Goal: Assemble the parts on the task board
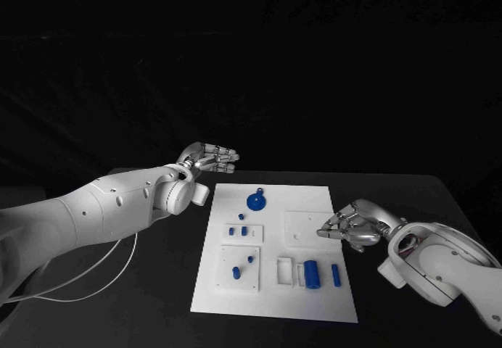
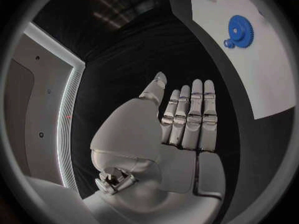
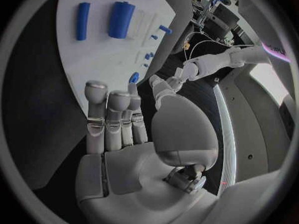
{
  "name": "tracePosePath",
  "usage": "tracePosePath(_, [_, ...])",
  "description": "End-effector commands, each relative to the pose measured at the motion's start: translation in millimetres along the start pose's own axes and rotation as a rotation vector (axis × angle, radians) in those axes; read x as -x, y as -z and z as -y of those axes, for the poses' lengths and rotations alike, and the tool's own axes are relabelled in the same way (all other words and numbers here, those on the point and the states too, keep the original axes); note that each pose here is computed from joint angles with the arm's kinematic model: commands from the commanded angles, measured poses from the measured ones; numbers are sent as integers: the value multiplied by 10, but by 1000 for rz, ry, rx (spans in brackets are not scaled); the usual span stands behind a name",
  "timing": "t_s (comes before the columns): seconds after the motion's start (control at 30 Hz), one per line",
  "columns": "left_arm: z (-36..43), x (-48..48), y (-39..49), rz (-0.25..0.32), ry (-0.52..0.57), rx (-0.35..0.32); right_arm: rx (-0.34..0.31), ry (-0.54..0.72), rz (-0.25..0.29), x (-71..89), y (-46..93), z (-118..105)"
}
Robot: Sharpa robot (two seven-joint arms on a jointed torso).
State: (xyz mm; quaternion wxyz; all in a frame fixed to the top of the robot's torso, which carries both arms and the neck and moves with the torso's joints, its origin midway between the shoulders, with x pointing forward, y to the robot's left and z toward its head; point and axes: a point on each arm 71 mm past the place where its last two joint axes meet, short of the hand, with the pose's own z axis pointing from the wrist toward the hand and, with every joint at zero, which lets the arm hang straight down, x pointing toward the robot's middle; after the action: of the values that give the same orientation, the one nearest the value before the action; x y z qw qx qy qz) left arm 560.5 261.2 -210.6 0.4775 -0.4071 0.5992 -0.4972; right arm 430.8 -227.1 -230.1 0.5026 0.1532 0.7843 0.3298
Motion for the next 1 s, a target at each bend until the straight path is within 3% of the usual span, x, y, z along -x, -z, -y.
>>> tracePosePath(0.03, [15, 2, 38, -12, 12, -41, -158, -36, -134, -58, 50, 134])
tracePosePath(0.23, [8, -5, 100, -29, 18, -53, -331, -28, -230, -110, 126, 236])
tracePosePath(0.37, [-4, -33, 128, -39, 23, -54, -397, -8, -271, -190, 141, 249])
tracePosePath(0.73, [-46, -63, 151, -50, 29, -40, -411, 37, -266, -353, 90, 113])
tracePosePath(1.0, [-60, -59, 144, -50, 29, -32, -403, 88, -297, -426, 43, 52])
